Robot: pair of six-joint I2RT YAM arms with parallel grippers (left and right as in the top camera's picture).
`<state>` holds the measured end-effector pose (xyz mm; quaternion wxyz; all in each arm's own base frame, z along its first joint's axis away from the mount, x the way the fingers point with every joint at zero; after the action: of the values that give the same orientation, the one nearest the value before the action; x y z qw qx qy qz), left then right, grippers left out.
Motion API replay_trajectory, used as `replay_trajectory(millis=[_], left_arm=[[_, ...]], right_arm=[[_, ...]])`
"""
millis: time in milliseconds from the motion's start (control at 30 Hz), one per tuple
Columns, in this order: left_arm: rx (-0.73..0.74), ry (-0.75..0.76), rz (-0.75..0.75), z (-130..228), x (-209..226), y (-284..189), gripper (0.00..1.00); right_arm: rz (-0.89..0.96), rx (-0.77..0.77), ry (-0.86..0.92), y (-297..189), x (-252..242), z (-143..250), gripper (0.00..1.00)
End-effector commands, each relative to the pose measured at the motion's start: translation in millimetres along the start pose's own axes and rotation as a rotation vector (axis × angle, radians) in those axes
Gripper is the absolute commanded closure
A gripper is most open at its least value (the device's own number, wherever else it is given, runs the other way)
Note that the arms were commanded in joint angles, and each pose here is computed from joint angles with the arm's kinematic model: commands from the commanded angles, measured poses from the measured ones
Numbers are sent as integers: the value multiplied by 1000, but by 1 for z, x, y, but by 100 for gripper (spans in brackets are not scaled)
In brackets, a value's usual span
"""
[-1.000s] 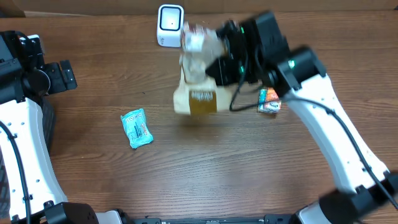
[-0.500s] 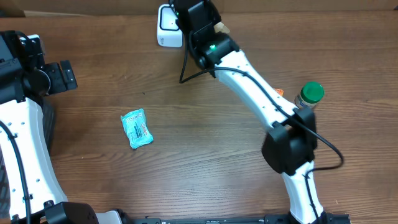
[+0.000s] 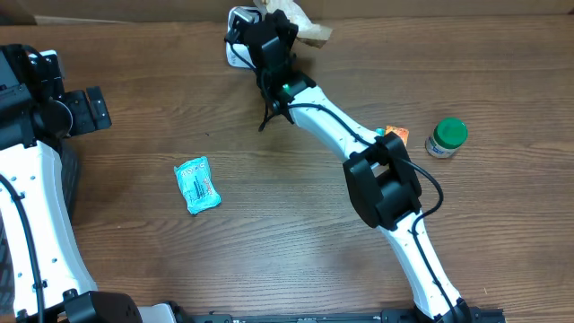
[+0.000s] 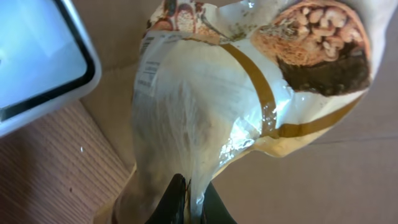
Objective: Scan the item barcode
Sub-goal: 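Carry the PanTree bag up to the scanner and hold it there, then carry the PanTree bag right and set it down near the jar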
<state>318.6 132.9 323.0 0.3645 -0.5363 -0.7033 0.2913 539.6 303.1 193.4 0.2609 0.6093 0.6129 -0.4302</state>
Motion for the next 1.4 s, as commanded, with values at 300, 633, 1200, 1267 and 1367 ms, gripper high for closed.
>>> replay_trajectory(millis=[300,633,1200,1267,1367], left_arm=[[2,28,0,0,-1,0,0],[2,28,0,0,-1,0,0],[2,28,0,0,-1,0,0],[2,28,0,0,-1,0,0],[2,28,0,0,-1,0,1]], right_arm=[[-3,-22,-46,-13,2,-16,96],[-24,-11,-73,-17,14,-17,96],[27,-33,95,-66,-44,-54,96],[-5,-24,139,-80,-55,-58,96],[-227,-19,250,-125,-80,-60,96]])
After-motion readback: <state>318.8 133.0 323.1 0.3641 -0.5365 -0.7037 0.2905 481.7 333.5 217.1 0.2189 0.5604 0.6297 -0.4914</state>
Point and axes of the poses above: each gripper's point midway between its finger pads, its own y axis out along the fingers, its own x axis along the line the jaws close on, z = x × y, the point moved 9 cm from there along -y, back along the fingers, and after that the axes turned 12 degrees about y, right-handed, at the moved point
